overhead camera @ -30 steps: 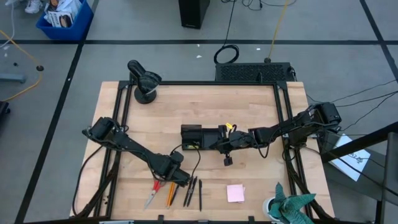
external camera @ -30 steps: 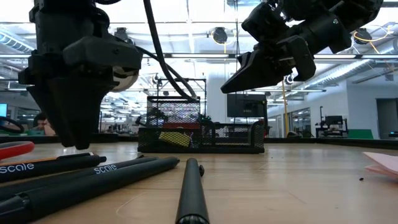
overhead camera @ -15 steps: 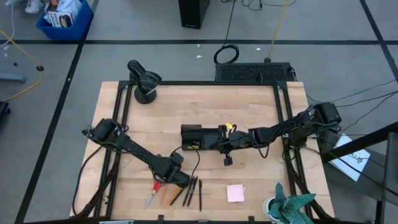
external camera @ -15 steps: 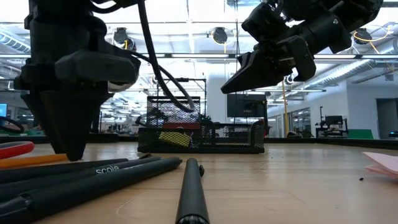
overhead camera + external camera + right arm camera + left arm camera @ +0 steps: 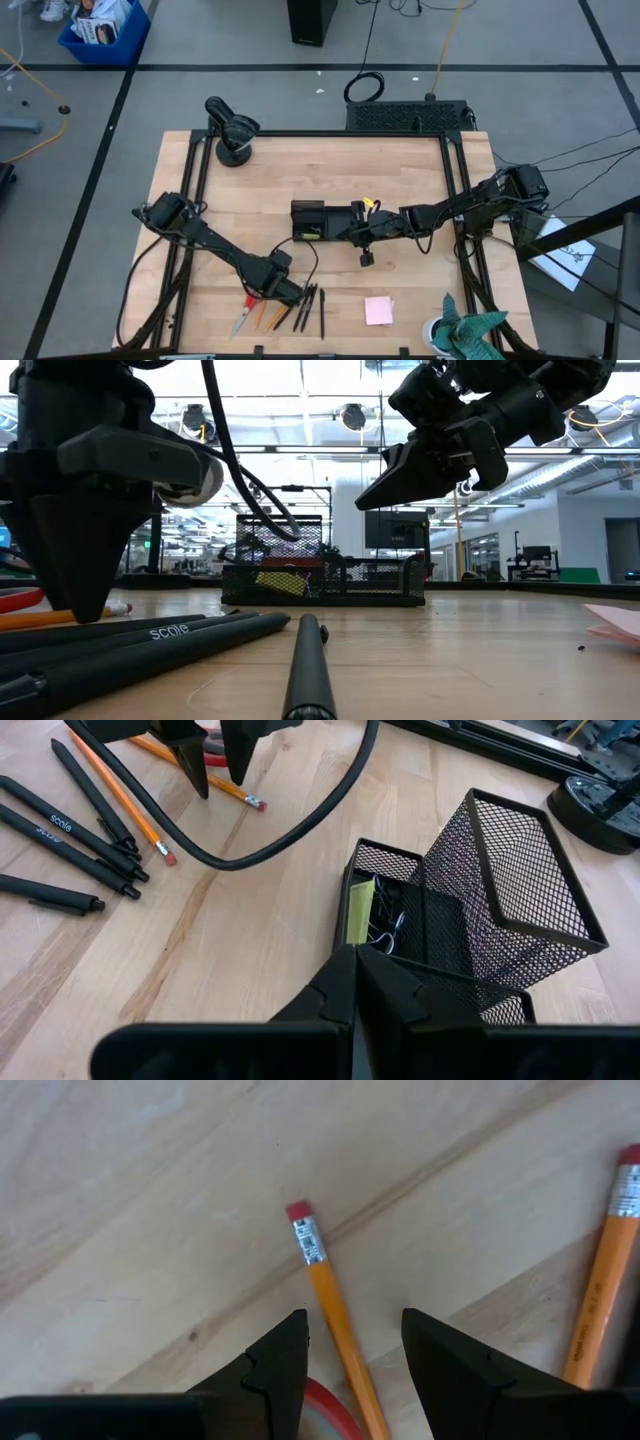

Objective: Pick and place office supplies into organizer
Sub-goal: Put the yellow pencil into the black desk organizer

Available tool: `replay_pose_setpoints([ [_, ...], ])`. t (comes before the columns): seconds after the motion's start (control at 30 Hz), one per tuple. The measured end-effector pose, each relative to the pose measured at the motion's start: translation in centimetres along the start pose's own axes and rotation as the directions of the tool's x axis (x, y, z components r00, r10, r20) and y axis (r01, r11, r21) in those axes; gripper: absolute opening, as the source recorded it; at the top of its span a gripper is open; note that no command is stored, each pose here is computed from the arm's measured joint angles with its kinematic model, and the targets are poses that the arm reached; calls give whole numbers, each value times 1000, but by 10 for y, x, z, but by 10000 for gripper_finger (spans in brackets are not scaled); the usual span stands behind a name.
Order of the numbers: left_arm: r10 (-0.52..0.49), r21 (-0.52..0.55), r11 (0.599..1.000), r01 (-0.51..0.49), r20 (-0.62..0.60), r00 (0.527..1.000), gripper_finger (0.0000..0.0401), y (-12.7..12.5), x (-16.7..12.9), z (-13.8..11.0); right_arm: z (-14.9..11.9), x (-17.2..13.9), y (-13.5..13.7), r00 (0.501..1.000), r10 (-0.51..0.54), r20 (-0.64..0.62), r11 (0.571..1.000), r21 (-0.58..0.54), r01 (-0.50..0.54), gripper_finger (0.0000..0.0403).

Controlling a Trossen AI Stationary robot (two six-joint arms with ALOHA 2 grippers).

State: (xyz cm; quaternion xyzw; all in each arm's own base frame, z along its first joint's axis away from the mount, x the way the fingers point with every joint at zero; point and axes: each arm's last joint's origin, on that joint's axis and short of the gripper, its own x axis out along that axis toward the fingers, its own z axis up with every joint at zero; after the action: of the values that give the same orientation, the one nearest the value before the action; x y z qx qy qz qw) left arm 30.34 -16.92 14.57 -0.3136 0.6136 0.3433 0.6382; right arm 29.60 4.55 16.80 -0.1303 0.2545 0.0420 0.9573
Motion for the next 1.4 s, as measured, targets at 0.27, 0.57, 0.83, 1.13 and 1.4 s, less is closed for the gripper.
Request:
replay_pose_setpoints([
  [0.27,15,29,999,-14,-47,999,170,-4,13,3,0,0,0,1000,1,1,1000,0,-1,4],
  [0.57,-15,21,1000,17,-116,993,170,-6,17,14,0,0,0,1000,3,1,1000,8,-3,4],
  [0.83,-16,34,999,20,-96,995,140,-6,17,14,0,0,0,1000,3,0,1000,8,-3,4],
  [1.13,-49,93,994,56,-73,996,36,-10,17,14,0,0,0,1000,3,1,1000,8,-3,4],
  [1.4,-81,179,981,81,-7,997,12,-13,17,16,0,0,0,1000,3,1,1000,8,-3,4],
])
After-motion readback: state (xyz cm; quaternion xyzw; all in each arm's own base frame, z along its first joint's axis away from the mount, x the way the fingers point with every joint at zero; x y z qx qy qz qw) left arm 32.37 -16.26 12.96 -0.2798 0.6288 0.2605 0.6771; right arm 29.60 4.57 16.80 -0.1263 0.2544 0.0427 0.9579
